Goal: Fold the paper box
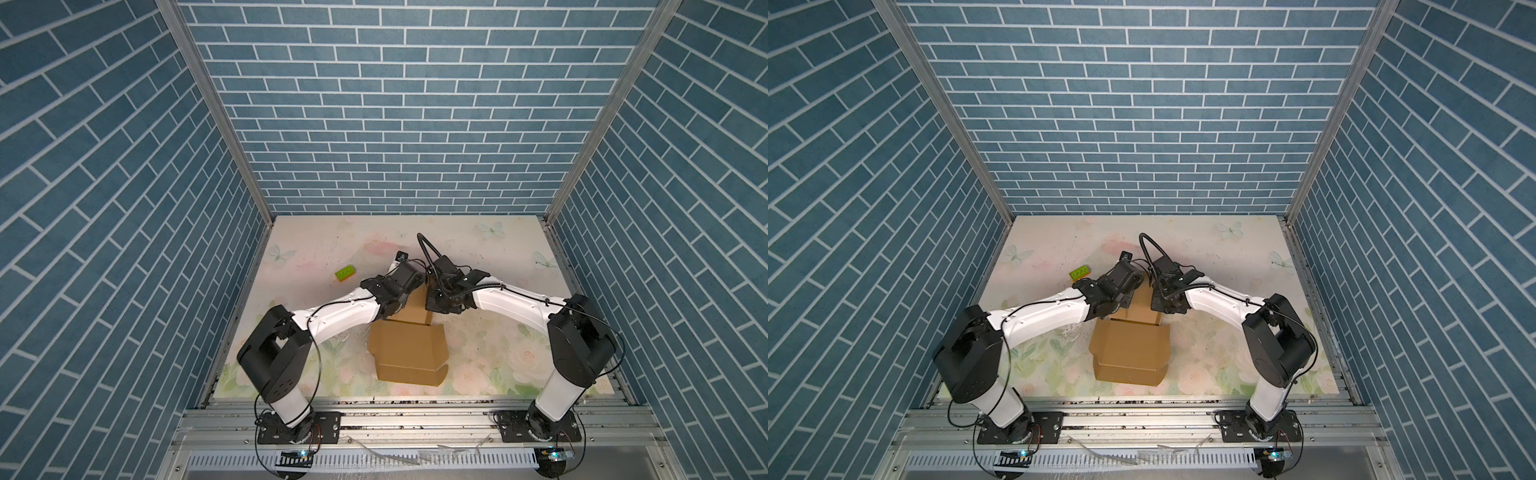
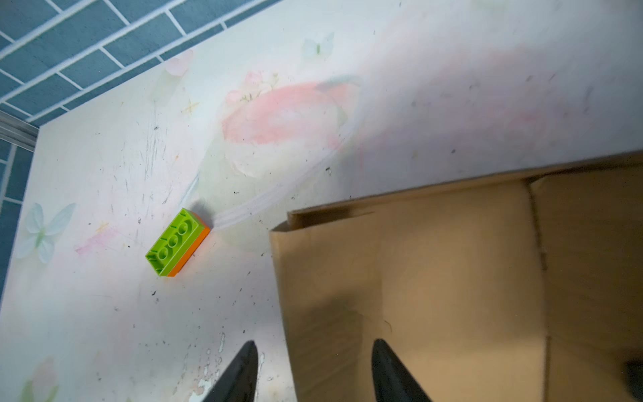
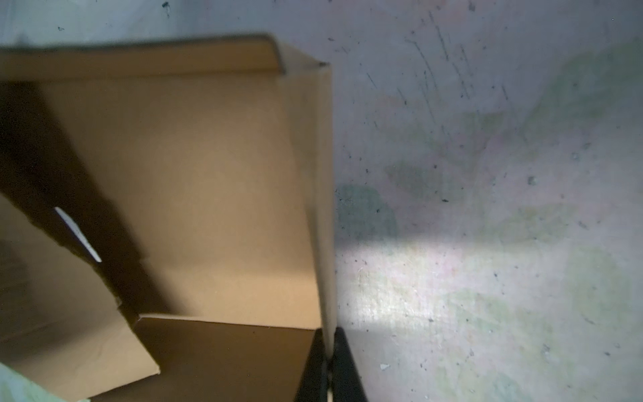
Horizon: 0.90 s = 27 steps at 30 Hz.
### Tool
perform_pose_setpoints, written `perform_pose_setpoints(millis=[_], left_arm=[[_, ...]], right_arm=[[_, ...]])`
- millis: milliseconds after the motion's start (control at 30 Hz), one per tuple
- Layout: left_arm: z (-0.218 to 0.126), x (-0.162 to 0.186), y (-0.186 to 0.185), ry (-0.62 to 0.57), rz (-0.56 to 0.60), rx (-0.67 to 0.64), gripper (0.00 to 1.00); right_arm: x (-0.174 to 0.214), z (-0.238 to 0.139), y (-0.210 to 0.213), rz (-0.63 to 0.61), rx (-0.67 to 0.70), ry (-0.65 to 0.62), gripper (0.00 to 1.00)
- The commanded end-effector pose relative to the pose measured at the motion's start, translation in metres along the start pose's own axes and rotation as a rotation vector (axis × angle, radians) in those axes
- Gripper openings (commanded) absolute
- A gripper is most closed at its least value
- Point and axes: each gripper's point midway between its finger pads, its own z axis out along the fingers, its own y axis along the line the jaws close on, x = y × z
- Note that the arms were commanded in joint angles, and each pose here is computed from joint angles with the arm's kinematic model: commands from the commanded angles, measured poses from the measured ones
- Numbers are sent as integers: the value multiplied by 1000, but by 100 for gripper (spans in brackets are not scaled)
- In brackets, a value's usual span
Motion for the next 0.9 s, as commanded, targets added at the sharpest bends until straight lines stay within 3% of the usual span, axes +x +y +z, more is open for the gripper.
perform_pose_setpoints(millis=[0, 433, 867], left_arm=[[-10, -6, -5, -53, -63, 83, 61], [-2, 17, -11, 33, -102, 186, 63], [12, 21, 10, 59, -212, 294, 53]], right_arm=[[-11, -15, 0, -32, 12, -74, 0], [-10, -19, 3, -44, -23, -89, 0], [-10, -21, 12, -77, -76, -98, 0]])
